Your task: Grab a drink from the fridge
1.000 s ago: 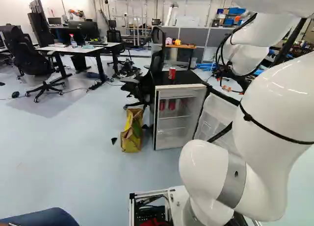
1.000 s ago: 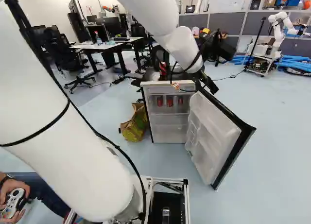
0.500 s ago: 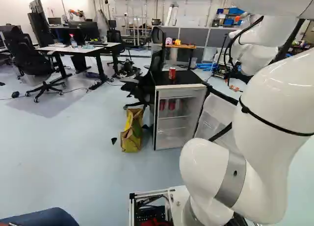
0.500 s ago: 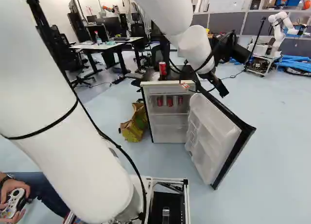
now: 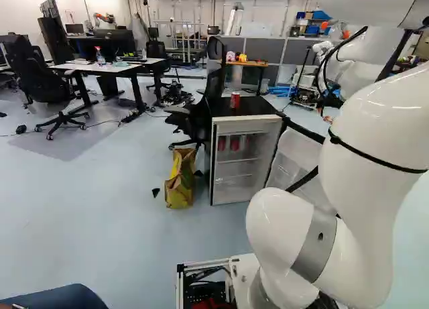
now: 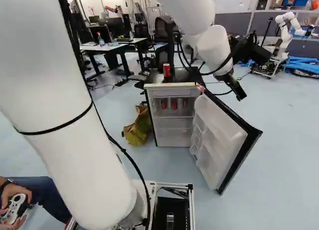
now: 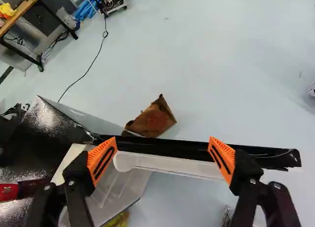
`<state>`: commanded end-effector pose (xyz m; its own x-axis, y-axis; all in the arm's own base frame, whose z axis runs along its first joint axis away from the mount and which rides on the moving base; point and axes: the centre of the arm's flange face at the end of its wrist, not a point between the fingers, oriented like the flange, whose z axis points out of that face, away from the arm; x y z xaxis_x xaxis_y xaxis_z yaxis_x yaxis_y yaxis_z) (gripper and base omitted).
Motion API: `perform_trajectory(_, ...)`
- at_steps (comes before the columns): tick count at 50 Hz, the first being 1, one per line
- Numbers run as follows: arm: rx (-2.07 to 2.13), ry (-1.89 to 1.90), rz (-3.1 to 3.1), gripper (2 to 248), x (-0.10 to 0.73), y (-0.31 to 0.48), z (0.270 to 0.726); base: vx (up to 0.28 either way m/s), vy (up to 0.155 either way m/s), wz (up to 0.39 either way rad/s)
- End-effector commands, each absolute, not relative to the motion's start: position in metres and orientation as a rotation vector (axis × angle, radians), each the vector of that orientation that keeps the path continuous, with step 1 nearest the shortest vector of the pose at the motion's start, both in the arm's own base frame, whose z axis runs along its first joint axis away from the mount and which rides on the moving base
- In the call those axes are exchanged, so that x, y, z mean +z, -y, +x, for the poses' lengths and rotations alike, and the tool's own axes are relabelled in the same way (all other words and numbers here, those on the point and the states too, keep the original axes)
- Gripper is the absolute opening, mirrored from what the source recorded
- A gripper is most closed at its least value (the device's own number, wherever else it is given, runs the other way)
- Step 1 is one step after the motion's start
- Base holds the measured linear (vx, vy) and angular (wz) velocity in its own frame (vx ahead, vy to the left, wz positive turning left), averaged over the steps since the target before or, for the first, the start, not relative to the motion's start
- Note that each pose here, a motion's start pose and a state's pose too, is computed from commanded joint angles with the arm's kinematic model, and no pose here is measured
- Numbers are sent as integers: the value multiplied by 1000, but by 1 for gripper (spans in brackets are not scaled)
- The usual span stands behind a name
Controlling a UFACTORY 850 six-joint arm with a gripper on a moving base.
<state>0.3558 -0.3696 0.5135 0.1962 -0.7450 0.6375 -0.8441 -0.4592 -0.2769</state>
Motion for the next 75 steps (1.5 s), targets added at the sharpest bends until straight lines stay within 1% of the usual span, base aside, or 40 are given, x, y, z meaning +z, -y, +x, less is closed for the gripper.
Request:
perform_trajectory(31, 1018, 1524, 2354, 247, 508, 423, 365, 0, 0, 0)
perform_trajectory(75, 856, 1475, 2472, 247, 494, 493, 405, 0, 0, 0)
